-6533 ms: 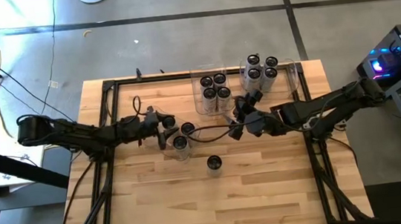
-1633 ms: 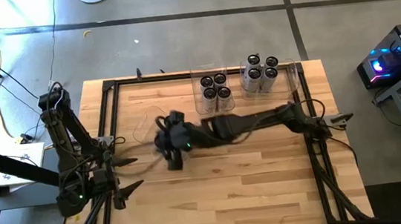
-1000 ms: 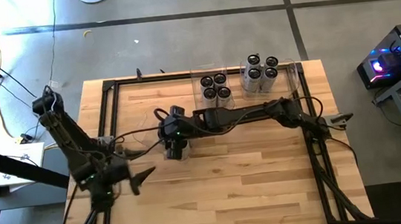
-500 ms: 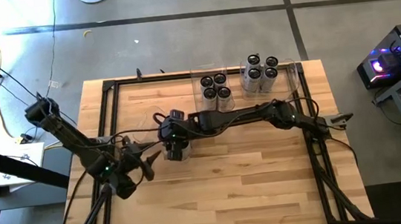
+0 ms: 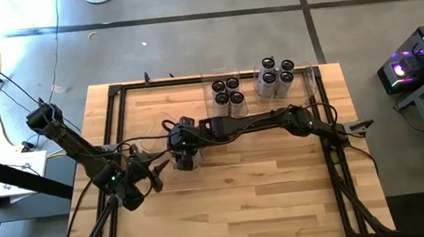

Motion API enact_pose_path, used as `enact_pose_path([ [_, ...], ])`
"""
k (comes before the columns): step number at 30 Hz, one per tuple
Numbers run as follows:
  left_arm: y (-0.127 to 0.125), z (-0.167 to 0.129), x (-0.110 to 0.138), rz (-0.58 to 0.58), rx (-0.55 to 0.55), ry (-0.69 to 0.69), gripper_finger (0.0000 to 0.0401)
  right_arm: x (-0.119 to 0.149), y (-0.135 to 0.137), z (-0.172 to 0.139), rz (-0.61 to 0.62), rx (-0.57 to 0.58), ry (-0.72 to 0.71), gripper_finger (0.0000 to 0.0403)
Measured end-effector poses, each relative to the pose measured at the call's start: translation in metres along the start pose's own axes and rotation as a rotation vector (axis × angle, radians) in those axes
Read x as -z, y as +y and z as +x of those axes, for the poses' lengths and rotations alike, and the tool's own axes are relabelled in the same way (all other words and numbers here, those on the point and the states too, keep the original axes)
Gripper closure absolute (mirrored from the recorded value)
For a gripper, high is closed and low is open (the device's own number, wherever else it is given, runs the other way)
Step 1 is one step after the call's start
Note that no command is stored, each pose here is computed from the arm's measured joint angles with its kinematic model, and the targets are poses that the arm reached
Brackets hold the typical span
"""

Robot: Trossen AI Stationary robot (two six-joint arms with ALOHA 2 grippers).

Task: Sort soda cans
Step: Put the white-yellow soda can into the top left transparent bin, then adjust all the transparent bins to the top of the table

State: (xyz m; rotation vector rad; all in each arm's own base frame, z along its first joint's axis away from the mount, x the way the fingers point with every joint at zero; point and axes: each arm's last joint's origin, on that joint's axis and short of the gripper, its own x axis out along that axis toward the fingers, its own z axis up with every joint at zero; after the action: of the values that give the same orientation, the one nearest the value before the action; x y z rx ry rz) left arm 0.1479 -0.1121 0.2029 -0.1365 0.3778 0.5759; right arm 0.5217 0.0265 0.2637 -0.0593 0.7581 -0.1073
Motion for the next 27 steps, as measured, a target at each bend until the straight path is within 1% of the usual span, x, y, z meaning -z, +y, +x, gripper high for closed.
enact_pose_path([
  [4, 0.000, 0.000, 0.000, 0.004, 0.000, 0.001, 0.0254, 0.000, 0.000, 0.000, -0.005, -0.003, 0.001, 0.0101],
  [8, 0.000, -0.004, -0.001, 0.002, 0.027, 0.011, 0.0254, -0.002, 0.001, -0.005, -0.013, 0.045, -0.007, 0.0100],
  [12, -0.001, -0.015, -0.011, -0.030, 0.095, 0.030, 0.0254, -0.016, 0.006, -0.028, -0.054, 0.069, -0.063, 0.0099],
  [16, -0.005, -0.031, -0.023, -0.029, 0.183, 0.086, 0.0264, -0.028, 0.016, -0.061, -0.103, 0.109, -0.116, 0.0099],
  [19, -0.011, -0.041, -0.027, -0.022, 0.270, 0.171, 0.0286, -0.031, 0.032, -0.087, -0.175, 0.135, -0.123, 0.0098],
  [21, -0.013, -0.047, -0.023, -0.013, 0.338, 0.258, 0.0306, -0.030, 0.046, -0.107, -0.227, 0.125, -0.117, 0.0099],
  [24, -0.014, -0.059, -0.015, -0.038, 0.405, 0.354, 0.0341, -0.021, 0.066, -0.128, -0.303, 0.111, -0.049, 0.0102],
  [27, -0.011, -0.072, -0.007, -0.063, 0.431, 0.407, 0.0378, -0.005, 0.084, -0.139, -0.346, 0.092, 0.062, 0.0104],
])
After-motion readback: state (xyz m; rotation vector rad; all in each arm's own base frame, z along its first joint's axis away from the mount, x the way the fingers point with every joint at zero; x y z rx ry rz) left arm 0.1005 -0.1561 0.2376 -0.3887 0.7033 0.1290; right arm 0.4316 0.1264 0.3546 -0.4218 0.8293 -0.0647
